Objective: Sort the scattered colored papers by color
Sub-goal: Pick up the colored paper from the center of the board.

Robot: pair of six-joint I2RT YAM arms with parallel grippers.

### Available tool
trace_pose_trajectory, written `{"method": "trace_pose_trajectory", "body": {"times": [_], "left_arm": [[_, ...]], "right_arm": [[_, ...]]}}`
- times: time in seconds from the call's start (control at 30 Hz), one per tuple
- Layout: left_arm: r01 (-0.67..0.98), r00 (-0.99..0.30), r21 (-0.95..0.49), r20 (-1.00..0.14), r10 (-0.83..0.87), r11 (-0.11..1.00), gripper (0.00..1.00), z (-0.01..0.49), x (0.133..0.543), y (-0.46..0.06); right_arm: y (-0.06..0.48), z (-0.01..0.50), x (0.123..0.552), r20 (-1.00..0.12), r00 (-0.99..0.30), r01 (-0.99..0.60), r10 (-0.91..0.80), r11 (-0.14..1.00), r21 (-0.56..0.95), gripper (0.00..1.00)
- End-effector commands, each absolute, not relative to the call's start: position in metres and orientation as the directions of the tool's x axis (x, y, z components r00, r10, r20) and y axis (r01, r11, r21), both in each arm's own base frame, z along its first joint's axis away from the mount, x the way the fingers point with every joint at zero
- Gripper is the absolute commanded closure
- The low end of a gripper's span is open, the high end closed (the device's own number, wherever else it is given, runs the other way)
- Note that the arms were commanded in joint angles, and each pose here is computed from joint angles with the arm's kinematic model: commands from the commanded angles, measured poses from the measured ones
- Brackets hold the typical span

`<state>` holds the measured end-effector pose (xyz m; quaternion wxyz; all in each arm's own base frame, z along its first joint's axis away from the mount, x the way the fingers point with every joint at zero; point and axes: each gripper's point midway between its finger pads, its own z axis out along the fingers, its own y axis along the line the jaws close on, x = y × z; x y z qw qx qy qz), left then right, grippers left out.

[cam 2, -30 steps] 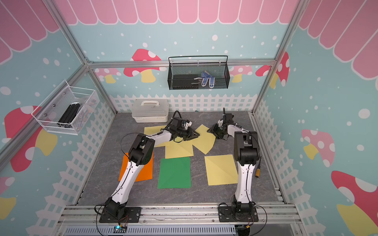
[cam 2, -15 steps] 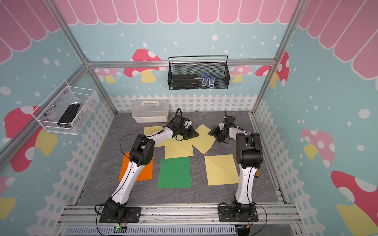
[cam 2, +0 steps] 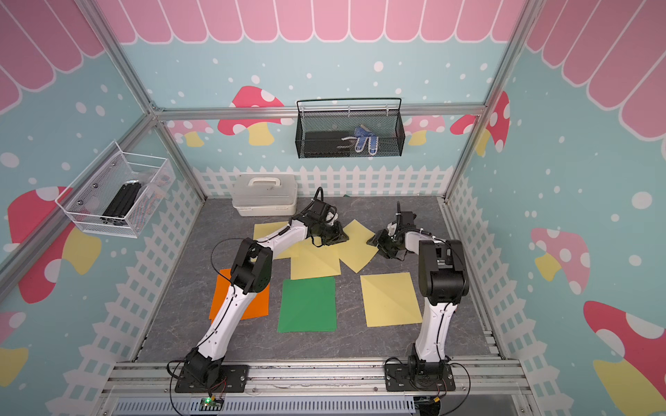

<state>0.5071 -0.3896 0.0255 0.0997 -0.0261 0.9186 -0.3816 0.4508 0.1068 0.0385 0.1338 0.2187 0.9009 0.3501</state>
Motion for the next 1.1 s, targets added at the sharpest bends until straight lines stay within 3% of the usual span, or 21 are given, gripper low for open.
{"method": "trace_pose_trajectory", "body": {"times": [0.0,0.17,0.4,0.53,0.77,0.97,1.07], "left_arm": [[-0.106,-0.987,-0.586,-0.035,-0.156,0.803,0.84,-0.048,0.484,-0.366],[-0.124,-0.984,-0.598,-0.029,-0.175,0.792,0.84,-0.05,0.486,-0.368],[-0.14,-0.98,-0.601,-0.027,-0.195,0.787,0.85,-0.05,0.487,-0.367],[-0.153,-0.977,-0.608,-0.024,-0.211,0.779,0.85,-0.051,0.488,-0.368],[-0.115,-0.978,-0.631,-0.062,-0.198,0.767,0.85,-0.036,0.493,-0.373],[-0.005,-0.98,-0.673,-0.145,-0.139,0.739,0.83,0.0,0.497,-0.382],[0.097,-0.965,-0.696,-0.241,-0.104,0.711,0.8,0.034,0.502,-0.387]], "right_arm": [[0.114,0.023,0.427,-0.008,-0.861,0.374,0.509,0.643,0.668,0.45],[0.13,0.025,0.421,0.011,-0.861,0.37,0.508,0.612,0.699,0.47],[0.133,0.021,0.416,0.026,-0.833,0.411,0.553,0.586,0.699,0.66],[0.13,0.031,0.413,-0.001,-0.81,0.419,0.586,0.579,0.699,0.67],[0.13,0.033,0.417,-0.023,-0.826,0.398,0.564,0.611,0.684,1.0],[0.133,0.02,0.423,-0.007,-0.848,0.39,0.529,0.634,0.668,1.0],[0.135,0.029,0.423,-0.019,-0.868,0.357,0.496,0.651,0.67,1.0]]}}
